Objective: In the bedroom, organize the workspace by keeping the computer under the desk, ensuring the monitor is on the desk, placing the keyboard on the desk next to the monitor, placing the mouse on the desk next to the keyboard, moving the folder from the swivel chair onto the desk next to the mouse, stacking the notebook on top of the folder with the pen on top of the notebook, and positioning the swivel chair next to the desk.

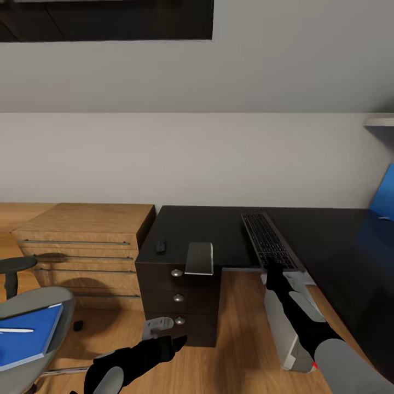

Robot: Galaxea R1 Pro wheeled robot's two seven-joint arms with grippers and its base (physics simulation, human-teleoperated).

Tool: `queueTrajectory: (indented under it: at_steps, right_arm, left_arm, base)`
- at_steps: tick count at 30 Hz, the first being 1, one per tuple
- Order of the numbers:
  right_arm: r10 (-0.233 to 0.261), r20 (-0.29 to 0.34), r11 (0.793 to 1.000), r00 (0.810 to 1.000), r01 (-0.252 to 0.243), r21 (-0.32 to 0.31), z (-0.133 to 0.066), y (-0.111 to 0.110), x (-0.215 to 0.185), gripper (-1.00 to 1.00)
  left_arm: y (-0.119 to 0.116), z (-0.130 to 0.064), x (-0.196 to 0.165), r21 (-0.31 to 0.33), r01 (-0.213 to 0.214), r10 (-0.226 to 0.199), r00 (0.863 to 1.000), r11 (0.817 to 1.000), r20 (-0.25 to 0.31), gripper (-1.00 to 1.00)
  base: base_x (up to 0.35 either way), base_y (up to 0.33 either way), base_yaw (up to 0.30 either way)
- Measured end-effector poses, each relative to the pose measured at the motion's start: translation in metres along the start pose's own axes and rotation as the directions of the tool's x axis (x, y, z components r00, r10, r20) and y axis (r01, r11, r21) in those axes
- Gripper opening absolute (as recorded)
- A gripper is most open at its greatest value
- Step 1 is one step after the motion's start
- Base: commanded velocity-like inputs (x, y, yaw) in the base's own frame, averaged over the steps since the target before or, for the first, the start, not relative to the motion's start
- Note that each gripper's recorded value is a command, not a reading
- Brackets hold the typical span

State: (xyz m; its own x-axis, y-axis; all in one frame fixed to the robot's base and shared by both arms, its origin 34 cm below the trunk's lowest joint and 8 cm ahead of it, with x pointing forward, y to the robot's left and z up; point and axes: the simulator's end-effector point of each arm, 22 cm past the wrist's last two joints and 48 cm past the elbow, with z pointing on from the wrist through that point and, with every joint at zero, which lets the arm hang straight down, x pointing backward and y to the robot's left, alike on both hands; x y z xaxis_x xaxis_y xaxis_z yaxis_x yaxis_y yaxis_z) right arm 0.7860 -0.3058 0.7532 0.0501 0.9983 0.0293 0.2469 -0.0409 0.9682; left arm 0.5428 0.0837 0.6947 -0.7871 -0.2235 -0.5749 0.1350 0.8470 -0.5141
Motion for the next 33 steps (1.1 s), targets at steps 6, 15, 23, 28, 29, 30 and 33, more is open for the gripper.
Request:
queueTrajectory:
  at_steps: [6, 15, 23, 28, 29, 30, 33]
  right_arm:
    - [-0.027, -0.006, 1.0, 1.0, 0.027, -0.016, -0.001, 0.016, 0.003, -1.0]
    - [-0.098, -0.019, 0.994, 0.995, 0.097, -0.055, -0.004, 0.05, 0.01, -1.0]
    - [-0.106, -0.02, 0.988, 0.994, 0.103, -0.117, -0.007, 0.076, 0.012, -1.0]
    - [-0.107, -0.021, 0.988, 0.994, 0.103, -0.118, -0.009, 0.084, 0.012, -1.0]
    - [-0.108, -0.021, 0.988, 0.994, 0.105, -0.117, -0.009, 0.086, 0.011, -1.0]
    - [-0.113, -0.015, 0.987, 0.994, 0.11, -0.114, -0.01, 0.087, 0.005, -1.0]
    - [-0.119, -0.014, 0.987, 0.993, 0.116, -0.112, -0.011, 0.091, 0.002, -1.0]
  left_arm:
    - [-0.006, -0.006, -0.007, -0.005, -0.003, 0.003, 1.0, 1.0, 0.002, 1.0]
    - [-0.004, -0.01, -0.007, -0.031, 0.002, -0.003, 1.0, 1.0, -0.025, 1.0]
    - [-0.004, -0.016, -0.012, -0.046, 0.013, -0.014, 0.999, 0.999, -0.034, 1.0]
    - [-0.008, -0.021, -0.018, -0.048, 0.014, -0.015, 0.999, 0.999, -0.034, 1.0]
    - [-0.008, -0.022, -0.019, -0.049, 0.014, -0.016, 0.999, 0.999, -0.034, 1.0]
    - [-0.004, -0.021, -0.015, -0.059, 0.019, -0.022, 0.999, 0.998, -0.046, 1.0]
    - [-0.002, -0.022, -0.012, -0.071, 0.024, -0.029, 0.998, 0.997, -0.06, 1.0]
  base:
    - [0.0, 0.0, 0.0]
    - [0.0, 0.0, 0.0]
    - [-0.221, 0.0, 0.0]
    - [-0.33, 0.0, 0.0]
    - [-0.339, 0.0, 0.0]
    - [-0.339, 0.0, 0.0]
    - [-0.34, 0.0, 0.0]
